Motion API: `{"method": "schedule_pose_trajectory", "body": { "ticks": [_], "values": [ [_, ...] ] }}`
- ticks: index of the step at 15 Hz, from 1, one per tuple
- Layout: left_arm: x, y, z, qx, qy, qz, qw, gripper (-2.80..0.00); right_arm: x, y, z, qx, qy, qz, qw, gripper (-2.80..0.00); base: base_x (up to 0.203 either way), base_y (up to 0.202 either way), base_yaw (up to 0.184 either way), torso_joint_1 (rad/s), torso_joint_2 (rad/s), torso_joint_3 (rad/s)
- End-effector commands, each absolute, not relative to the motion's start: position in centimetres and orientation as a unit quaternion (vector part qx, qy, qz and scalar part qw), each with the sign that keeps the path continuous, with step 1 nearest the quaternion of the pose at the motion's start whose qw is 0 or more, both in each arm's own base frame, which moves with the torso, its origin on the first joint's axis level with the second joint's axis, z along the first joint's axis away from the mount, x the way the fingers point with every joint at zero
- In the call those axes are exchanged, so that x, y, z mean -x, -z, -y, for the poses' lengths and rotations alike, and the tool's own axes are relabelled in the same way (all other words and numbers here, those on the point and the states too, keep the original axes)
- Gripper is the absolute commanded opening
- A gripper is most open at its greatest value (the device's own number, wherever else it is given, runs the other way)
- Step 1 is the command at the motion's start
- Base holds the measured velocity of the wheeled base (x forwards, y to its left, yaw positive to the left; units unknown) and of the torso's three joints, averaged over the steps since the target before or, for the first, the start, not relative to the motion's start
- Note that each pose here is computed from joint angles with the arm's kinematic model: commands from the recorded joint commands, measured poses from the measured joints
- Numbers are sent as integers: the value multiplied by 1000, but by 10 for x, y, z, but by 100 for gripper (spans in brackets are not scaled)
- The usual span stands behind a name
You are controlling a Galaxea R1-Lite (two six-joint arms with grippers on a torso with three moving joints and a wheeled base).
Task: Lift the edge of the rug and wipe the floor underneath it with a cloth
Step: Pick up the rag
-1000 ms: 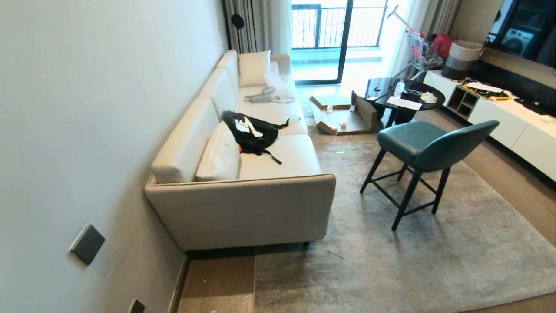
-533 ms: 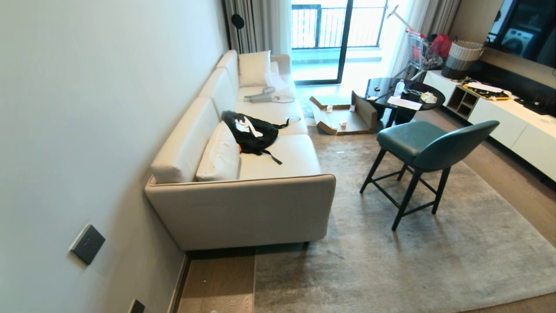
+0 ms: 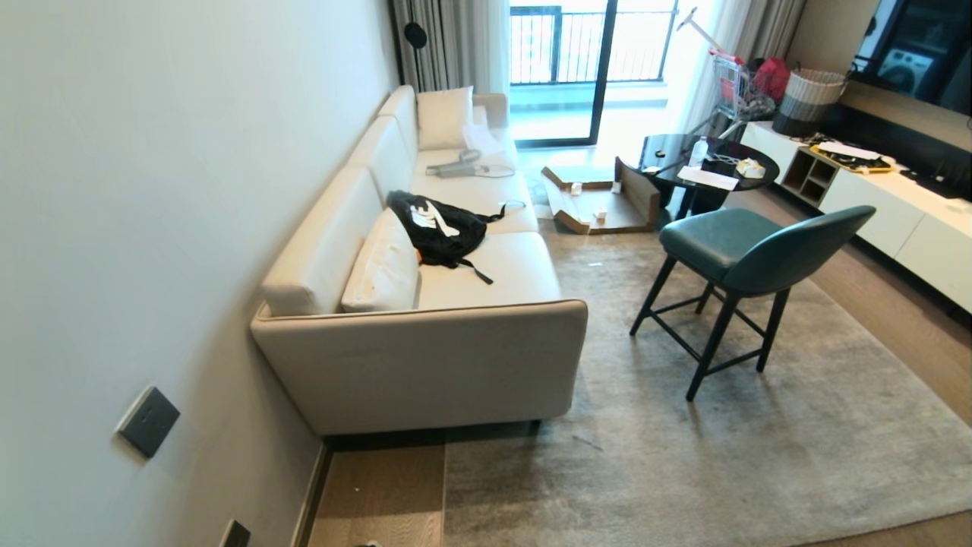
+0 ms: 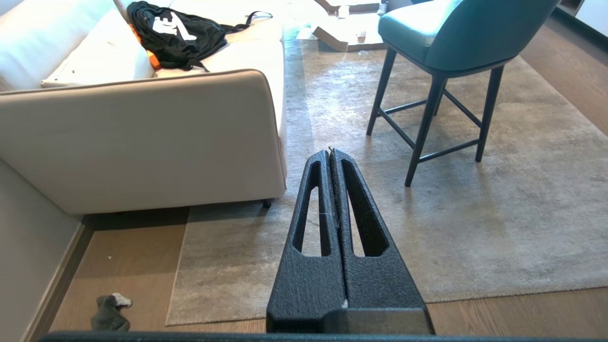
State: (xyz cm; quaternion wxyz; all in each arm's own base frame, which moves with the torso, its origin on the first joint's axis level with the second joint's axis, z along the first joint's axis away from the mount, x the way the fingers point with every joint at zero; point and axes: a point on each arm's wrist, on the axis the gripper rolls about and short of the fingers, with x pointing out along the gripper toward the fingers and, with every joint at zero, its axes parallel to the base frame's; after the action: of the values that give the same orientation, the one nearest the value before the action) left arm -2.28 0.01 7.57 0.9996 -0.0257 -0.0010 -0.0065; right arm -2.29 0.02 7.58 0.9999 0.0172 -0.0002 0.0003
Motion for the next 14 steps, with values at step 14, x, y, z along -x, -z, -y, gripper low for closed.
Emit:
{"method": "schedule_pose_trajectory", "body": {
  "ticks": [14],
  "values": [
    [23,-76,0,26,6,1,1000,-280,23,-76,0,-17,-1,-1,1000,-280,0,0,0,-138,366,223]
  ]
}}
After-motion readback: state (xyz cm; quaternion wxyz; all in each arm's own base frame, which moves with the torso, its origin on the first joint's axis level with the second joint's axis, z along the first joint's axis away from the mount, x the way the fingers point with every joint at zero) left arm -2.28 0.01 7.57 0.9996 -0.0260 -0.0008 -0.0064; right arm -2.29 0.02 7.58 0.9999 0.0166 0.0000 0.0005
